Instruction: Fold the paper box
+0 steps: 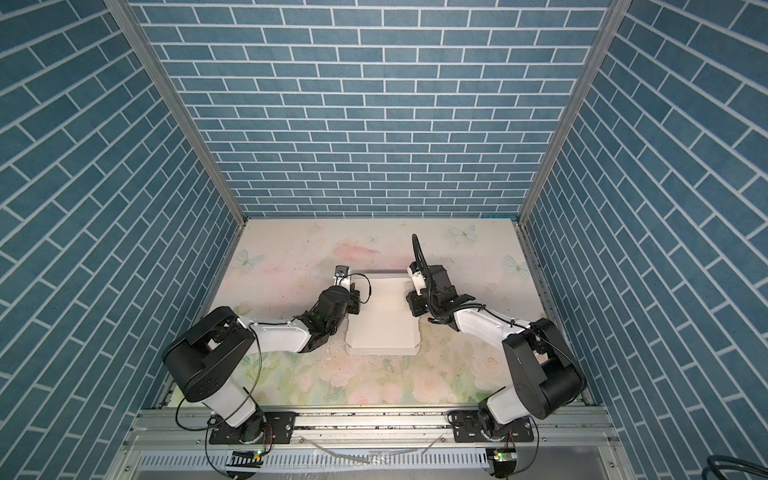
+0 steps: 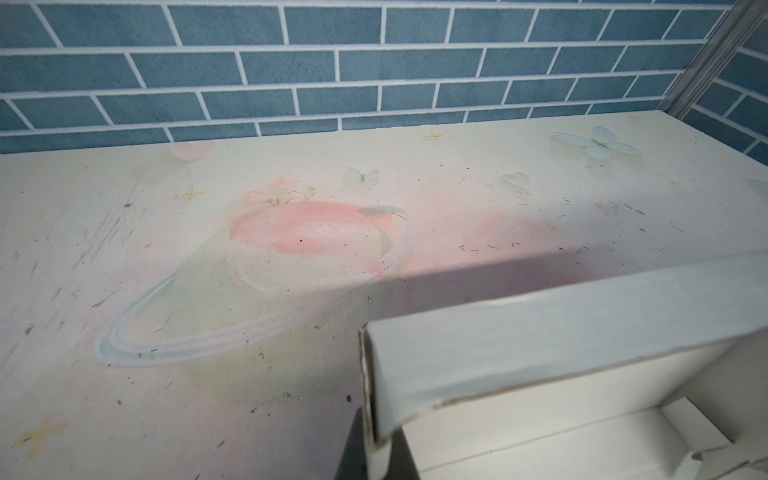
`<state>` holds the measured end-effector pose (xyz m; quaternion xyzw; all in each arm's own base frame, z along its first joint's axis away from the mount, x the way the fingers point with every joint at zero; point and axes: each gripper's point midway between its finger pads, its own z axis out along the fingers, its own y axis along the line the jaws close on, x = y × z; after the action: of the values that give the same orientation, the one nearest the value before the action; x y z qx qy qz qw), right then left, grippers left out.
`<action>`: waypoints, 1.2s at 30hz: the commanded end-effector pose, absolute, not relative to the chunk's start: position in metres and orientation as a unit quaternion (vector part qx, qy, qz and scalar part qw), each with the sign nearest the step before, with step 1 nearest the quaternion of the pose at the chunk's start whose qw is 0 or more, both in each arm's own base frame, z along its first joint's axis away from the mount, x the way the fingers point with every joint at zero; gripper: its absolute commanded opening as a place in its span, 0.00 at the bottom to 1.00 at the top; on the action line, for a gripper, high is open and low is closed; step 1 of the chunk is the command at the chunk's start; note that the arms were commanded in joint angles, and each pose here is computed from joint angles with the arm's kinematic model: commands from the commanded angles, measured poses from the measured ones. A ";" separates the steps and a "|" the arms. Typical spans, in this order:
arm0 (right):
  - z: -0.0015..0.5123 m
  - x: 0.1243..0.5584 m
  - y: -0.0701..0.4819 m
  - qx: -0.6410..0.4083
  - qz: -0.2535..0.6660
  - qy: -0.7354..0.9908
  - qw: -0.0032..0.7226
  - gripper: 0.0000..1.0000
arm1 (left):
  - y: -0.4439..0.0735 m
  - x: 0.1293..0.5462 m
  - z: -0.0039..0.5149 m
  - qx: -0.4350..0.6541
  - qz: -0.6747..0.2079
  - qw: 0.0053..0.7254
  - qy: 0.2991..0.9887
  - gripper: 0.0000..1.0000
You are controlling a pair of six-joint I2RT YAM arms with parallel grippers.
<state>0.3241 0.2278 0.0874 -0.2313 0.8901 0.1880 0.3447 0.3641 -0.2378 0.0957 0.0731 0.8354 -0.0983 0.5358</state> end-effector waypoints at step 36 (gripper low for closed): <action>0.099 0.384 0.233 -0.206 0.142 0.859 0.447 0.19 | -0.240 0.334 0.027 0.150 -0.075 0.433 0.886 0.00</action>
<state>0.3698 0.2269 0.0817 -0.2016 0.8737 0.1474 0.4174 0.3673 -0.2418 0.0951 0.0815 0.8336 -0.0973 0.5375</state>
